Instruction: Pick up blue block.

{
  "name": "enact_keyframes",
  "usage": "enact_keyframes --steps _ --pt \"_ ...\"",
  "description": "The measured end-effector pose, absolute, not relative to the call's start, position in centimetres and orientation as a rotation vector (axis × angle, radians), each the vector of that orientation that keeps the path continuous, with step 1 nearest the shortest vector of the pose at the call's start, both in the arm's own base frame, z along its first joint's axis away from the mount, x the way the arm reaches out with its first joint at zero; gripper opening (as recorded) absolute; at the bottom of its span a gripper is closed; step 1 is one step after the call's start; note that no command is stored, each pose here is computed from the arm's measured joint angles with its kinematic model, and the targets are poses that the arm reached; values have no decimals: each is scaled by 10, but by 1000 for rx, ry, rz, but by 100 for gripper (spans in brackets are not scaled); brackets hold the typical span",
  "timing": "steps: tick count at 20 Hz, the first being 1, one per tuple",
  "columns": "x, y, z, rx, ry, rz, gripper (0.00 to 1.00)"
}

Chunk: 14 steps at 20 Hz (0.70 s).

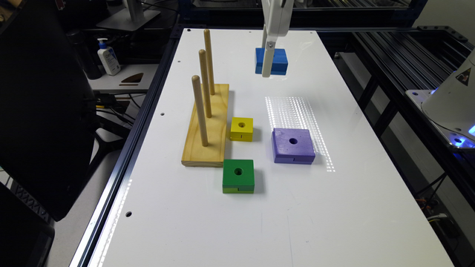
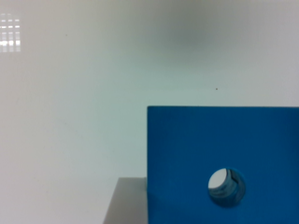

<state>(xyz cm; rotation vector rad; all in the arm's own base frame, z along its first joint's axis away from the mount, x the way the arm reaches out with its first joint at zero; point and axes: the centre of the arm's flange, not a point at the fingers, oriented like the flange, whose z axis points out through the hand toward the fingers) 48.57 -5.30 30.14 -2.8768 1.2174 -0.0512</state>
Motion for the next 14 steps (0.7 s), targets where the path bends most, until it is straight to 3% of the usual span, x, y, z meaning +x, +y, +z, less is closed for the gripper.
enact_keyframes --steps 5,14 --pt "479 -68 327 -2878 1223 -60 0" --pt "479 -72 328 -2878 1223 -64 0"
